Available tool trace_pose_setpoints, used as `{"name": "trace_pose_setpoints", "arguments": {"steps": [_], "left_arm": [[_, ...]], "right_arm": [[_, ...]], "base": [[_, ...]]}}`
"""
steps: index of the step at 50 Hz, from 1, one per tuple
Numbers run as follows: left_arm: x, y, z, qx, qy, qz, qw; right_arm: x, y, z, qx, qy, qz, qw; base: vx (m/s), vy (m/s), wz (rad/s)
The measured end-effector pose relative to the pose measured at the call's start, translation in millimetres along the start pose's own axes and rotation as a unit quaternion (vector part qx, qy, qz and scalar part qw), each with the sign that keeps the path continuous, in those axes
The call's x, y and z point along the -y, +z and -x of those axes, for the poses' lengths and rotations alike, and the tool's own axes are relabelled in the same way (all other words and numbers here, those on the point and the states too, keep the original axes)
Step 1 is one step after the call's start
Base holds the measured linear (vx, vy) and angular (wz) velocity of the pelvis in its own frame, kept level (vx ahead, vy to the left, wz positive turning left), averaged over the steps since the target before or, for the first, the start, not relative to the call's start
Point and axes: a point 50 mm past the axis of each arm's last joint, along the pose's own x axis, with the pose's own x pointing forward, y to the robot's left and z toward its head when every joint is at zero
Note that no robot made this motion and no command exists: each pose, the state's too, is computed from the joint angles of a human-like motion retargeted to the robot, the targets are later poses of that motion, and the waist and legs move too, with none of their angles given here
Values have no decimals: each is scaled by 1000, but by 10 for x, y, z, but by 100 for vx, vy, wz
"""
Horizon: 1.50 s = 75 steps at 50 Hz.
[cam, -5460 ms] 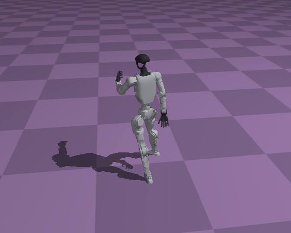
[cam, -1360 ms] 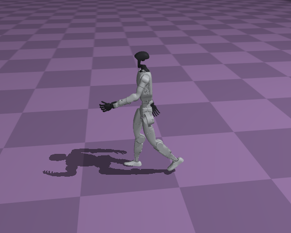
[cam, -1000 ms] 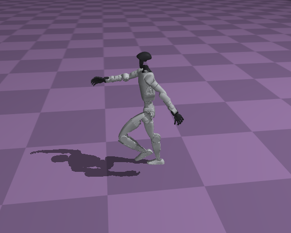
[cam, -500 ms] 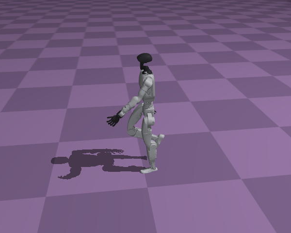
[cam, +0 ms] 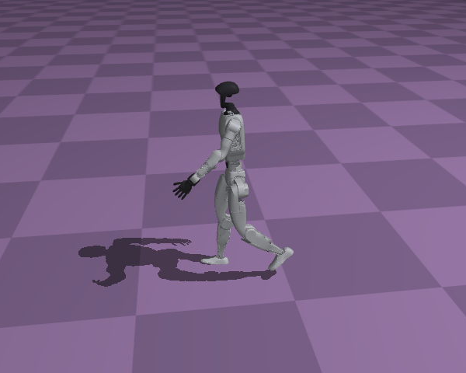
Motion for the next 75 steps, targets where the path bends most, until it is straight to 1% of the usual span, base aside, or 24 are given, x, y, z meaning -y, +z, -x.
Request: {"name": "trace_pose_setpoints", "arguments": {"steps": [2, 4, 8, 13, 17, 21, 25, 27, 30, 33, 36, 39, 43, 45, 47, 51, 55, 58, 62, 65, 68, 70, 72, 75], "left_arm": [[159, -943, 198, -166, -14, -19, 986], [322, -1754, 598, -305, -25, -7, 952], [663, -2854, 1651, -476, -35, 56, 877], [947, -3460, 2915, -572, -47, 121, 810], [1099, -3592, 3640, -636, -76, 153, 753], [1216, -3591, 3779, -653, -39, 239, 717], [1258, -3530, 3331, -605, 65, 349, 713], [1249, -3446, 2970, -570, 71, 367, 732], [1137, -3190, 2275, -509, 28, 340, 791], [776, -2656, 1407, -416, -35, 208, 885], [292, -1687, 562, -265, -15, 82, 961], [-112, -372, 67, -76, 28, 41, 996], [-403, 1334, 114, 173, 30, 52, 983], [-494, 1980, 332, 272, 18, 52, 961], [-574, 2418, 559, 342, 10, 52, 938], [-760, 2907, 919, 424, 6, 85, 902], [-876, 2931, 974, 443, 5, 145, 885], [-964, 2770, 898, 432, 36, 192, 880], [-863, 2218, 544, 349, 70, 144, 923], [-583, 1295, 150, 211, 65, 134, 966], [-158, -142, 27, -6, 56, 147, 988], [53, -1060, 253, -154, 65, 168, 972], [193, -1861, 685, -291, 74, 180, 937], [297, -2755, 1551, -444, 82, 177, 874]], "right_arm": [[500, 617, 176, 84, -93, 8, 992], [953, 1249, 517, 182, -173, -2, 968], [1606, 2258, 1523, 371, -259, -54, 890], [2034, 2814, 2715, 490, -337, -78, 800], [2188, 2909, 3263, 515, -392, -73, 759], [2186, 2951, 3411, 536, -376, -76, 752], [2067, 2950, 3133, 546, -338, -88, 761], [1958, 2872, 2758, 529, -316, -89, 783], [1704, 2559, 1957, 455, -271, -68, 846], [1279, 1938, 1058, 325, -194, -30, 925], [711, 1138, 393, 182, -96, 12, 978], [92, 310, 49, 61, 20, 51, 997], [-656, -619, -5, -40, 173, 54, 983], [-954, -987, 72, -73, 239, 29, 968], [-1183, -1292, 179, -102, 293, -6, 951], [-1374, -1653, 354, -144, 362, -58, 919], [-1355, -1794, 413, -166, 374, -62, 911], [-1106, -1638, 288, -156, 319, -24, 934], [-853, -1123, 89, -111, 238, 63, 963], [-528, -643, -1, -82, 170, 131, 973], [3, -186, 12, -56, 75, 175, 980], [555, 243, 140, -13, -33, 181, 983], [1162, 681, 424, 47, -150, 142, 977], [1983, 1210, 1096, 173, -290, 1, 941]], "base": [[69, -9, -32], [69, -16, -105], [70, -10, -151], [67, 0, -118], [68, 9, -36], [73, 15, -15], [85, 25, -105], [86, 32, -21], [81, 35, 66], [71, 32, 126], [64, 22, 200], [65, 13, 232], [63, 5, 224], [62, -3, 193], [60, -9, 137], [57, -15, 60], [62, -19, 73], [79, -24, 206], [75, -58, 56], [63, -38, -19], [45, 9, 126], [42, -4, 121], [47, -14, 43], [48, -12, 15]]}}
